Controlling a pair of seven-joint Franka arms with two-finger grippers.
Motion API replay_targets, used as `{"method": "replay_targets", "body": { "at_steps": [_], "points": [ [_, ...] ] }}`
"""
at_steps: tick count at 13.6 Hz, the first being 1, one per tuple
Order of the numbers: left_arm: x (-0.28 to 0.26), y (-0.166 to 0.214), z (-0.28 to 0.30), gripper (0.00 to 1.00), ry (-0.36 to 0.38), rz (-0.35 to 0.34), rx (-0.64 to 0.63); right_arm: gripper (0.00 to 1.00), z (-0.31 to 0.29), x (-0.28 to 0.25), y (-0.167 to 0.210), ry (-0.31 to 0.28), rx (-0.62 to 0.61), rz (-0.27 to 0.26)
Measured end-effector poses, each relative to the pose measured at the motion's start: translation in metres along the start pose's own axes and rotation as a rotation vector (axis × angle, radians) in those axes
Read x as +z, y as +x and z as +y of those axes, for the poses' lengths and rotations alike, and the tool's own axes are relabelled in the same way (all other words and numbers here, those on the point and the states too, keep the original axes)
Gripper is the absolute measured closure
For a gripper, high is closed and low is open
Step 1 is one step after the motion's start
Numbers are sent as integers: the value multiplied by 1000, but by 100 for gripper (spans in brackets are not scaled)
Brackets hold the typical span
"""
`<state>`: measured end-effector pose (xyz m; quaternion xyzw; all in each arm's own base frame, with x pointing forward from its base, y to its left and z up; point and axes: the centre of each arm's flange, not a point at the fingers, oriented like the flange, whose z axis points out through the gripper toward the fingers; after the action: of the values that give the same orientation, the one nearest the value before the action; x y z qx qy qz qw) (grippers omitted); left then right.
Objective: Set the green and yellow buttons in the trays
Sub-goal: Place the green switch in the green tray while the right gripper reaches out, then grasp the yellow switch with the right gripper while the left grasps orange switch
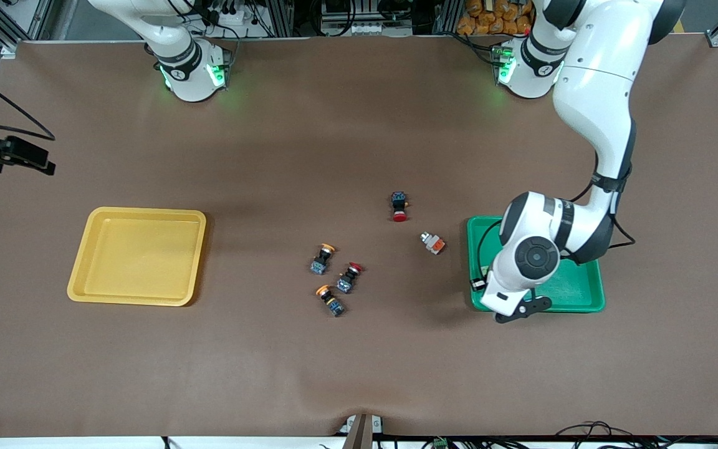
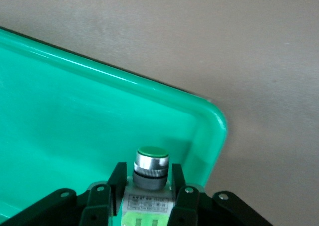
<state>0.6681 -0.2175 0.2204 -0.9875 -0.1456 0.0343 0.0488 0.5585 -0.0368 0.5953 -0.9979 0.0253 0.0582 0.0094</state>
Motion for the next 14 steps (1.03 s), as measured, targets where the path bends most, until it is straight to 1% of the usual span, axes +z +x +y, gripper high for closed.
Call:
{"method": "replay_targets", "body": {
  "at_steps": [3, 5, 6, 8, 10, 11, 12, 14],
  "points": [
    [12, -4, -1, 59, -8, 10, 11, 0, -35, 21, 19, -8, -56, 5],
    [28, -3, -12, 58, -13, 11, 33, 0, -54, 45, 34, 0, -74, -17],
    [32, -2, -16, 52, -13, 9, 37, 0, -62, 61, 42, 23, -60, -37],
    [27, -1, -16, 30, -16, 13, 37, 0, -71, 91, 60, 62, -34, -61],
    [13, -3, -13, 7, -22, 19, 42, 0, -83, 106, 68, 74, -19, -66],
    [3, -2, -14, 1, -25, 24, 40, 0, -95, 111, 70, 74, -6, -64],
    [-9, -3, -15, 0, -28, 26, 35, 0, -113, 118, 73, 74, 6, -60],
    [-33, -8, -13, 0, -53, 8, -21, 0, -164, 150, 82, 71, 39, -48]
  ]
}}
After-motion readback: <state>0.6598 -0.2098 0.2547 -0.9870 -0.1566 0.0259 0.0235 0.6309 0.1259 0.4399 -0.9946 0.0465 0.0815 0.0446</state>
